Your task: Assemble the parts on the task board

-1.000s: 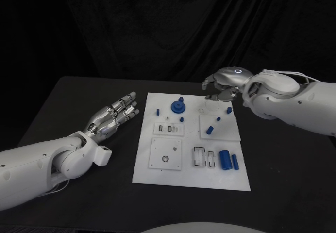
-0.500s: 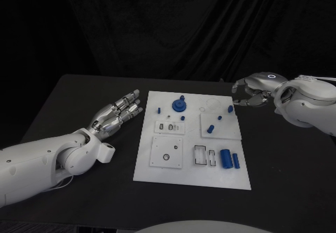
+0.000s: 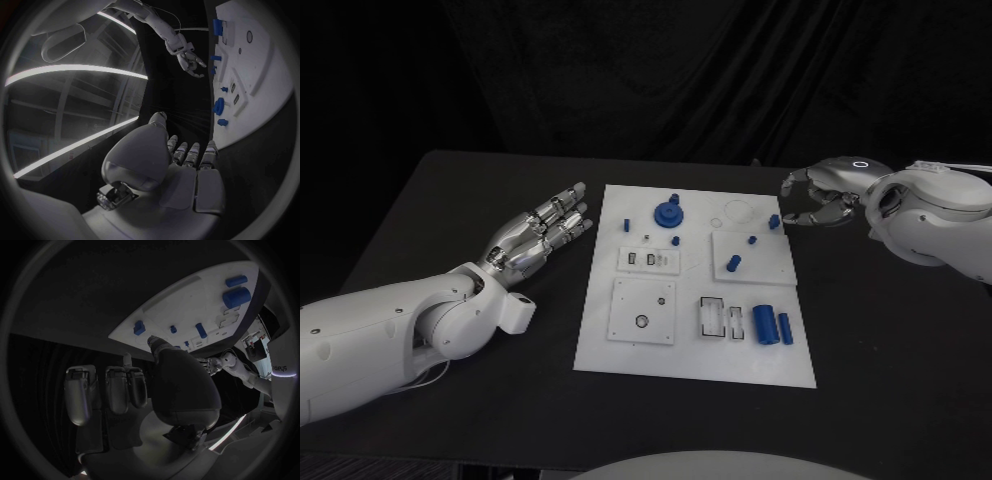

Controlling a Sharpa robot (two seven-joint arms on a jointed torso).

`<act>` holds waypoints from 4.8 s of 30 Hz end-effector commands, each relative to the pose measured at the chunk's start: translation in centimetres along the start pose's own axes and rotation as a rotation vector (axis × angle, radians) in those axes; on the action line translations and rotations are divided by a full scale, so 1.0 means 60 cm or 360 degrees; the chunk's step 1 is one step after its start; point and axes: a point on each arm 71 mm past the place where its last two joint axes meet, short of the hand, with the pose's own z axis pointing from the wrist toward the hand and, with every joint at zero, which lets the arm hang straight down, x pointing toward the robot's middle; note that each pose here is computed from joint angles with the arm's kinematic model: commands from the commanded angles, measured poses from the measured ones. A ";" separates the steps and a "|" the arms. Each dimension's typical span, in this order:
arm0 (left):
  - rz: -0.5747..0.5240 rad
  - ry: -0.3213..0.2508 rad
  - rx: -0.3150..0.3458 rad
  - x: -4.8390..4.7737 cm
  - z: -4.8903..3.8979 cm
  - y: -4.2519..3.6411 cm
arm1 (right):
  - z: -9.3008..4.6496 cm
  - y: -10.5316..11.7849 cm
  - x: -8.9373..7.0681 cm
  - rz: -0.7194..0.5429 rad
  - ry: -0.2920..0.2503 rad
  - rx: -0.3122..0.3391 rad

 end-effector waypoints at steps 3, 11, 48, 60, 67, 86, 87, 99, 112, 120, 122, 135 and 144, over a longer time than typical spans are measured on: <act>-0.0015 0.0022 0.0158 0.003 0.000 -0.011 | 0.003 -0.004 0.011 -0.0007 0.0043 0.0037; -0.0015 0.0023 0.0158 0.003 -0.001 -0.011 | 0.009 -0.003 0.021 -0.0010 0.0068 0.0030; -0.0023 0.0032 0.0149 0.003 0.001 -0.008 | 0.033 0.010 0.045 -0.0019 0.0111 -0.0003; -0.0027 0.0035 0.0147 0.004 0.000 -0.008 | 0.039 0.015 0.051 -0.0021 0.0127 -0.0004; -0.0026 0.0034 0.0145 0.003 0.000 -0.008 | 0.042 0.018 0.053 -0.0021 0.0122 -0.0002; -0.0035 0.0044 0.0127 0.004 0.001 -0.005 | 0.047 0.020 0.054 -0.0024 0.0121 -0.0006; -0.0035 0.0044 0.0126 0.004 0.001 -0.005 | 0.048 0.020 0.054 -0.0025 0.0121 -0.0007; -0.0037 0.0047 0.0117 0.004 0.001 -0.004 | 0.050 0.023 0.054 -0.0025 0.0120 -0.0009; -0.0038 0.0045 0.0111 0.003 0.000 -0.003 | 0.045 0.027 0.049 0.0035 0.0058 -0.0024; -0.0033 0.0037 0.0108 0.001 -0.003 -0.004 | 0.035 0.041 0.033 0.0121 -0.0033 -0.0041; -0.0032 0.0035 0.0107 0.000 -0.004 -0.004 | 0.032 0.052 0.020 0.0123 -0.0079 -0.0072; -0.0038 0.0045 0.0108 0.004 -0.001 -0.003 | 0.021 0.202 -0.043 0.0132 -0.0330 -0.0533; -0.0040 0.0048 0.0105 0.005 0.000 -0.002 | 0.035 0.270 -0.002 0.0162 -0.0216 -0.0661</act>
